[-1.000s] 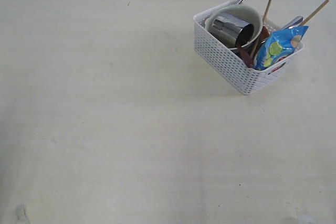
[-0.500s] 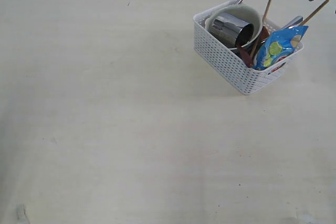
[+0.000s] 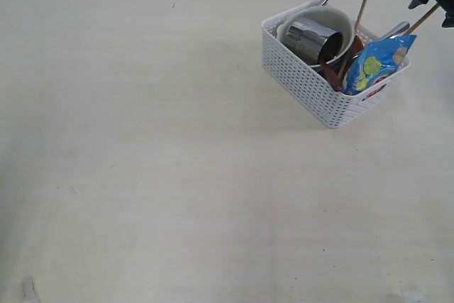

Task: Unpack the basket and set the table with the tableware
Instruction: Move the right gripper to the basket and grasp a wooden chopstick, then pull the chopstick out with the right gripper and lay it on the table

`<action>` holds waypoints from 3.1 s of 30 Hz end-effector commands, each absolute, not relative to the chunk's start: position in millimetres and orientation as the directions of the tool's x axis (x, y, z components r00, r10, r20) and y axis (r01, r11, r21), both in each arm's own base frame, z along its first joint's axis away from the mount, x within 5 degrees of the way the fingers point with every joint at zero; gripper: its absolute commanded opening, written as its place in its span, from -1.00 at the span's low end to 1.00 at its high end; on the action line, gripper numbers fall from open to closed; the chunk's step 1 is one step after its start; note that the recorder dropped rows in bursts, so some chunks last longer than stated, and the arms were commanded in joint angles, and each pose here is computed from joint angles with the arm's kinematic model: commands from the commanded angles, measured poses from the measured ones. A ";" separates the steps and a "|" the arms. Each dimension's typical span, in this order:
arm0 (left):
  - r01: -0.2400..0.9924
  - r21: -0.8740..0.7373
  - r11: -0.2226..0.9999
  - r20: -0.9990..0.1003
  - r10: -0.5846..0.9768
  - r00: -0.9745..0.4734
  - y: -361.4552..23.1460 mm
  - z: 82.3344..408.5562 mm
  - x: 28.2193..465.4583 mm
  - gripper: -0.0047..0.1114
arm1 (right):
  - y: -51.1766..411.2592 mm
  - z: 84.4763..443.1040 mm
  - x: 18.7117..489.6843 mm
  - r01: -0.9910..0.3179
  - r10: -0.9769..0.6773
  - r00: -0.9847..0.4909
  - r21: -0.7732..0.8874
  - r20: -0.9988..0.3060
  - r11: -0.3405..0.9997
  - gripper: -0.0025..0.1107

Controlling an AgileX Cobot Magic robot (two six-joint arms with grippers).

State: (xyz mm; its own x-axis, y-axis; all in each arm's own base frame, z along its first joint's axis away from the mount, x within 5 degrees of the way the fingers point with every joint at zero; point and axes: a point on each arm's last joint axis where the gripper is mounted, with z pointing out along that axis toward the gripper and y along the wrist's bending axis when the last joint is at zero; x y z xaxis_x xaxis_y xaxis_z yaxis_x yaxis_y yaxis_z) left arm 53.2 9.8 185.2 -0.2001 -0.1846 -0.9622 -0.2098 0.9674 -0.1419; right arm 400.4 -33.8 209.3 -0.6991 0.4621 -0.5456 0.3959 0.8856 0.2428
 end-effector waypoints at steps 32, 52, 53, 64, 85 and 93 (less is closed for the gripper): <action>-0.212 -0.143 0.967 -0.963 -0.185 -0.197 9.9 184.4 53.1 -0.92 | -35.9 261.8 402.4 0.317 0.442 -0.515 0.315 -0.735 0.894 -0.96; -0.212 -0.143 0.967 -0.963 -0.185 -0.197 9.9 184.4 53.1 -0.92 | -23.9 396.6 334.1 0.109 0.166 -0.237 0.144 -0.957 0.984 -0.96; -0.212 -0.143 0.967 -0.963 -0.185 -0.197 9.9 184.4 53.1 -0.92 | -19.9 404.1 329.1 0.093 0.139 -0.246 0.119 -0.959 0.989 -0.96; -0.212 -0.143 0.967 -0.963 -0.185 -0.197 9.9 184.4 53.1 -0.92 | 81.1 420.4 313.1 -0.191 0.021 -0.563 0.155 -0.826 0.969 -0.96; -0.212 -0.143 0.967 -0.963 -0.185 -0.197 9.9 184.4 53.1 -0.92 | 187.0 185.5 333.9 -0.169 -0.117 -0.964 0.211 -0.239 0.963 -0.96; -0.212 -0.143 0.967 -0.963 -0.185 -0.197 9.9 184.4 53.1 -0.92 | 186.9 184.5 333.7 -0.172 -0.121 -0.964 0.207 -0.235 0.963 -0.96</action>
State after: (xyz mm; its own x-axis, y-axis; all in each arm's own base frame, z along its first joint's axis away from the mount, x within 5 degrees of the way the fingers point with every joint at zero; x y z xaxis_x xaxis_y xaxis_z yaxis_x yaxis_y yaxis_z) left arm 53.2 9.8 185.2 -0.2001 -0.1846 -0.9622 -0.2098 0.9674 -0.1419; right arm 333.4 186.9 184.4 -0.9653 -0.1233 -0.2301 -0.1722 0.9632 0.2063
